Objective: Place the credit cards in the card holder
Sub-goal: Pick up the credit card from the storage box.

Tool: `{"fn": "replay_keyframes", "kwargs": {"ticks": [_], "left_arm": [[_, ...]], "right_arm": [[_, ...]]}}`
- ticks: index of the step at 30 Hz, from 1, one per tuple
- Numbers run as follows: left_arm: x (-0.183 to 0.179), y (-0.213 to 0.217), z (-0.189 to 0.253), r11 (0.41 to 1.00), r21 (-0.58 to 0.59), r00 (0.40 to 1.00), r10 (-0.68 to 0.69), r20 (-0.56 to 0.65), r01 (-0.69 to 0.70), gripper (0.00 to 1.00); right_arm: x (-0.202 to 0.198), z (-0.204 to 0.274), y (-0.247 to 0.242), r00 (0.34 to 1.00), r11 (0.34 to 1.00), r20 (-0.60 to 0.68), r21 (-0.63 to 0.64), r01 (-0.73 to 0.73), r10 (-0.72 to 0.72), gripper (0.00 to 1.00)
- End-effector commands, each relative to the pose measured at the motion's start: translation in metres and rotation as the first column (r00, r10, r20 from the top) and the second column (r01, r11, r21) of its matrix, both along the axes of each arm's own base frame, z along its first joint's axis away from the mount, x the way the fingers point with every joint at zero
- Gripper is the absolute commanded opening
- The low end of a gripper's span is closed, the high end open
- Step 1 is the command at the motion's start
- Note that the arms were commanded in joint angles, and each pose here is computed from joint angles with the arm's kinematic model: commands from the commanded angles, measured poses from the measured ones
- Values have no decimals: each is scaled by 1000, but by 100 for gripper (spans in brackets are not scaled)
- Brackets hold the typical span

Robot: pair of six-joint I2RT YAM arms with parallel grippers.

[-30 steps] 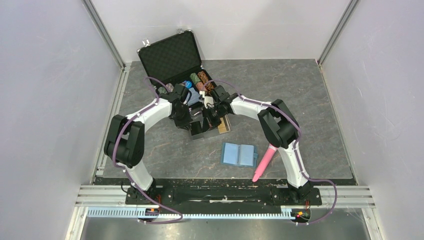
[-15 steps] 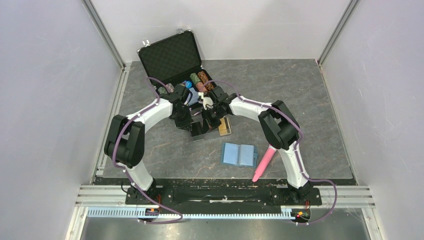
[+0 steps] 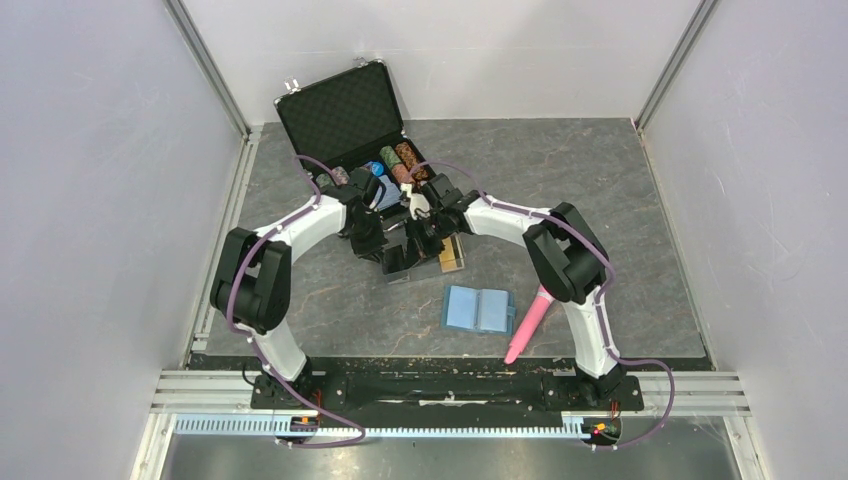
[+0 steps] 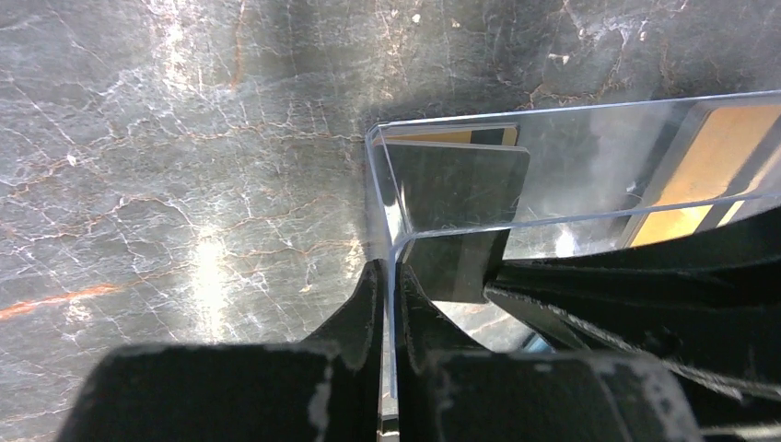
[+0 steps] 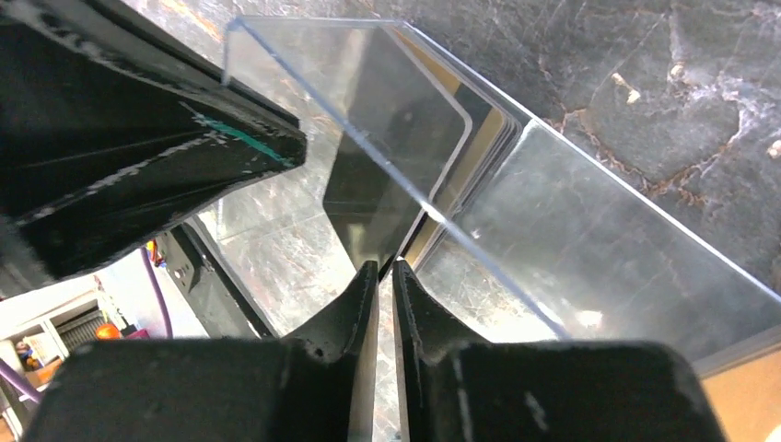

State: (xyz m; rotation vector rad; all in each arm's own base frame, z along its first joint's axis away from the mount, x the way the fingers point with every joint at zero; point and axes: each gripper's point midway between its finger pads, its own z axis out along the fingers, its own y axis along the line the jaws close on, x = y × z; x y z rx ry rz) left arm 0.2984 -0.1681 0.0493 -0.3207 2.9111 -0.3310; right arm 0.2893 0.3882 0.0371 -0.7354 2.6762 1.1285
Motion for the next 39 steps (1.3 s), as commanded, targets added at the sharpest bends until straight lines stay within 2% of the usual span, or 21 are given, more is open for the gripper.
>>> {"fn": "replay_keyframes", "kwargs": {"ticks": [1, 4, 8, 13, 17, 19, 24, 28, 33, 39], "left_arm": [[-4, -37, -2, 986, -161, 998, 28, -60, -37, 2], [-3, -39, 0, 982, -183, 997, 42, -60, -52, 2], [-2, -41, 2, 976, -208, 997, 52, -59, -63, 2], [-4, -40, 1, 977, -206, 997, 46, -58, -57, 2], [-5, -36, 1, 982, -181, 998, 37, -56, -47, 2], [-6, -31, 1, 987, -154, 998, 35, -56, -43, 2], [-4, -23, 6, 994, -108, 999, 25, -37, -29, 2], [-3, -21, 8, 995, -98, 999, 26, -34, -29, 2], [-2, -18, 12, 996, -82, 999, 25, -26, -27, 2], [0, -17, 17, 997, -73, 1000, 27, -13, -28, 2]], "right_arm": [[-12, 41, 23, 998, 989, 49, 140, -48, 42, 14], [-13, 39, 20, 998, 989, 61, 140, -43, 35, 19], [-14, 32, 19, 998, 990, 57, 132, -42, 35, 20], [-6, 20, 15, 997, 997, 73, 71, -33, 28, 10], [5, 13, 5, 993, 999, 117, -24, -28, 30, 9], [9, 13, -1, 989, 998, 142, -65, -24, 33, 14], [15, 23, -8, 980, 995, 196, -96, -6, 25, 39], [19, 29, -12, 974, 993, 225, -115, 5, 21, 45], [24, 29, -17, 967, 989, 254, -144, 14, 24, 45], [23, 22, -16, 970, 988, 243, -152, 7, 30, 33]]}}
